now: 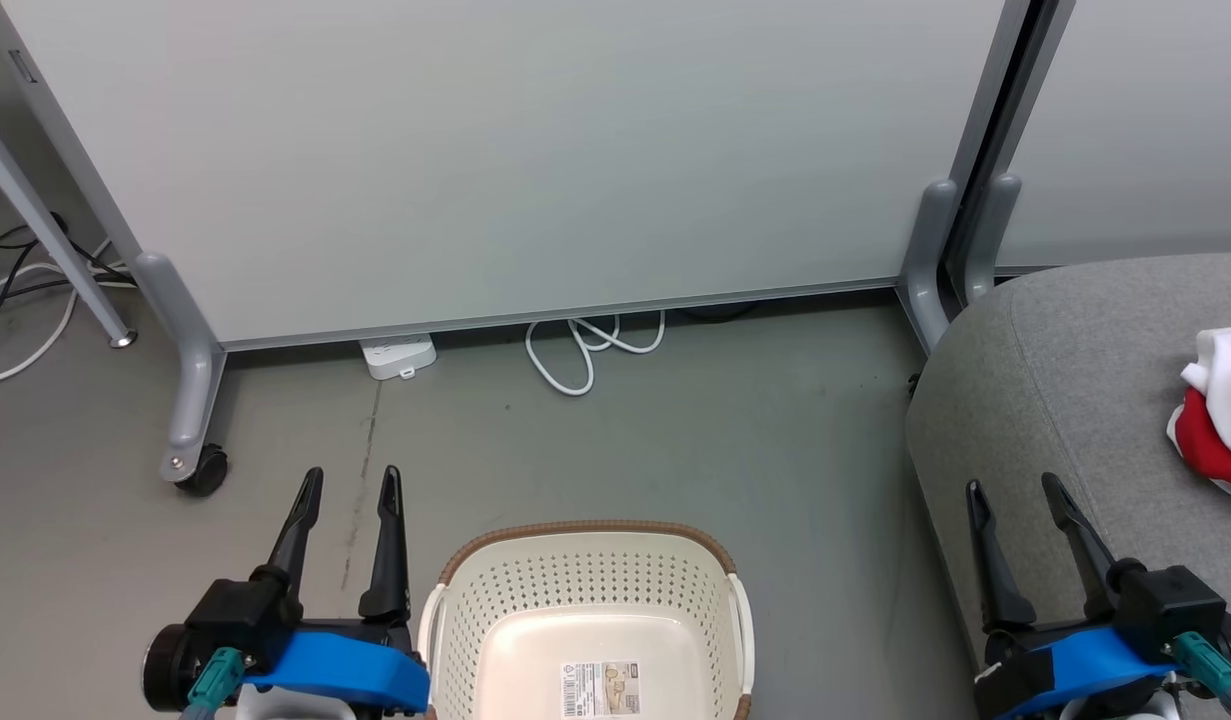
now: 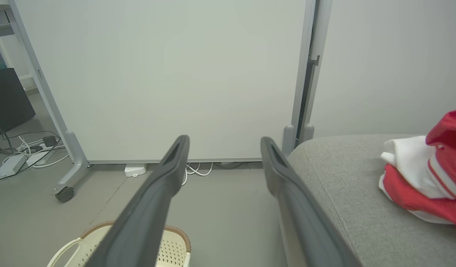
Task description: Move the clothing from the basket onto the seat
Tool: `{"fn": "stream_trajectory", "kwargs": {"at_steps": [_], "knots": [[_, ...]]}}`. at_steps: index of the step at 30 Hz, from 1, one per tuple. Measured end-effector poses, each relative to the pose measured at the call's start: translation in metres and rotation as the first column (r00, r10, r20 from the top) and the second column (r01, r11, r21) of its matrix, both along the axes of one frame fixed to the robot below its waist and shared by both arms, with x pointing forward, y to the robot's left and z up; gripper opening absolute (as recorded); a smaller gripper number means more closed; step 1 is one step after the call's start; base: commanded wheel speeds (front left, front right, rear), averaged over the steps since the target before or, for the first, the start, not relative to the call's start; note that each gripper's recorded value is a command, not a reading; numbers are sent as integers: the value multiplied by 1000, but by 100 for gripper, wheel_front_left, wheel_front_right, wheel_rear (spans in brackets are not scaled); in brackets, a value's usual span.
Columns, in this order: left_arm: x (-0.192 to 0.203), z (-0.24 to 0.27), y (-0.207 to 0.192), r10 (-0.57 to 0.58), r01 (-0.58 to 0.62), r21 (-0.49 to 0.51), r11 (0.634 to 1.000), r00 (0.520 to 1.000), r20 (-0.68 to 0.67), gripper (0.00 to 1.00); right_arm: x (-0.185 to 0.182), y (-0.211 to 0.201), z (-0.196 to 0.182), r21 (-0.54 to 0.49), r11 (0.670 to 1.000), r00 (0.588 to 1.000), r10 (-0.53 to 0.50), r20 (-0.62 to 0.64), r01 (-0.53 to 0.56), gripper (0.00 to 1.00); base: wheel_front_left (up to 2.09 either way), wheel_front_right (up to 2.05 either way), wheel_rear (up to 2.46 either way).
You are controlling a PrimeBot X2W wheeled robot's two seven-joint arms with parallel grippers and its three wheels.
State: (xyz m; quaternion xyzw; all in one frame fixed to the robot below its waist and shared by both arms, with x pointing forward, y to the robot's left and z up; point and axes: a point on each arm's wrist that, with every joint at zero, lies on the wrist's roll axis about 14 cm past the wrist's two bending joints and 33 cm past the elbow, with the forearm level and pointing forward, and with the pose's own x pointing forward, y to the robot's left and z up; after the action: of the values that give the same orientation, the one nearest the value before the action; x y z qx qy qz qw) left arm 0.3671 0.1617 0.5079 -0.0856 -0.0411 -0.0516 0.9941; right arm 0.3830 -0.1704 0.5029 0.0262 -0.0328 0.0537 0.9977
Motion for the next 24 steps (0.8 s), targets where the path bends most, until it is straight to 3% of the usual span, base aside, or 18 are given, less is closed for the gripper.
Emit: {"fn": "stream_trajectory", "kwargs": {"at_steps": [9, 10, 17, 24], "knots": [[-2, -6, -1, -4, 4, 4, 1000, 1000, -20, 100, 1, 1, 1, 1, 1000, 1000, 3, 2, -3, 100, 0, 0, 0], [-2, -7, -1, -4, 4, 6, 1000, 1000, -20, 0, 1, 2, 1, 1, 1000, 1000, 4, 2, -4, 0, 0, 0, 0], [-18, -39, 1, 3, -3, 0, 1000, 992, -124, 0, -8, 1, -27, 12, 1000, 996, -2, -90, 3, 0, 0, 0, 0], [-18, -43, 6, 21, -41, -126, 991, 987, -157, 0, -9, -7, -32, 140, 989, 991, -32, -133, 51, 0, 0, 0, 0]]}}
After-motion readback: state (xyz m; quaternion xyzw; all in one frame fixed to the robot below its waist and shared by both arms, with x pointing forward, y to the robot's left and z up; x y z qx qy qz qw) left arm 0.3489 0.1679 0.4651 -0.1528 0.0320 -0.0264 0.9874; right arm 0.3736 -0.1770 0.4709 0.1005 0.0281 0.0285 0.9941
